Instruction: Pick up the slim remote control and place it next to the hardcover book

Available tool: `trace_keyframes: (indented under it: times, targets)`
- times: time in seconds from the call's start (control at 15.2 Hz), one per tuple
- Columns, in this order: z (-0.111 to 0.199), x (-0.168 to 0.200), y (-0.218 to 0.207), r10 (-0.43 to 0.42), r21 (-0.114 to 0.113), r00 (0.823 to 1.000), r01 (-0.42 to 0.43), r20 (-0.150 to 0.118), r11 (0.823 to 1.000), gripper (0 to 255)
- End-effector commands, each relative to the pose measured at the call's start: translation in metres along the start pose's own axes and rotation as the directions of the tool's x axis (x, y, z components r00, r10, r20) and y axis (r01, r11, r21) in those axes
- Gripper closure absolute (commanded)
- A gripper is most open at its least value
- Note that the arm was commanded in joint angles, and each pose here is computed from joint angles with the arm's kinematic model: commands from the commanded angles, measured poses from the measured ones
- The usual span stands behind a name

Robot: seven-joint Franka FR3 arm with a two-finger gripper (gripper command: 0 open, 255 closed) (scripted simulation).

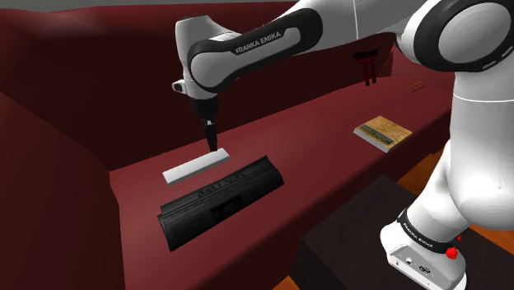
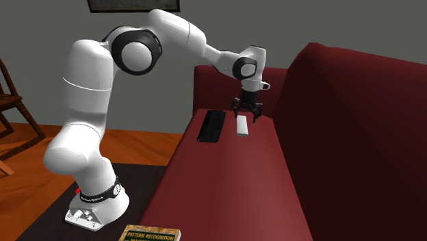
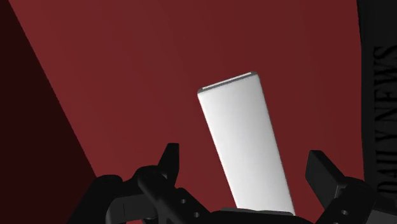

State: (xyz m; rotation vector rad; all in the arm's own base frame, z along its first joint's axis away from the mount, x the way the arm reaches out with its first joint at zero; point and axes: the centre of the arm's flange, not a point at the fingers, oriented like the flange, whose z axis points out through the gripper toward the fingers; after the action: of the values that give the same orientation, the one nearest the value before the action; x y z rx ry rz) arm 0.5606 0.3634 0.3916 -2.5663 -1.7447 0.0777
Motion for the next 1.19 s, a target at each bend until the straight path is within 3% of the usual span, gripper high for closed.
trace_keyframes:
  times: [0.0,0.26,0.73,1.12]
  targets:
    - [0.009,0.023,-0.009,-0.061,-0.002,0.998,0.061,0.004,0.998,0]
    - [0.026,0.063,-0.027,-0.164,-0.004,0.986,0.164,0.012,0.986,0]
    - [0.063,0.062,-0.027,-0.164,-0.004,0.986,0.164,0.012,0.986,0]
    - [0.066,0.062,-0.027,-0.164,-0.004,0.986,0.164,0.012,0.986,0]
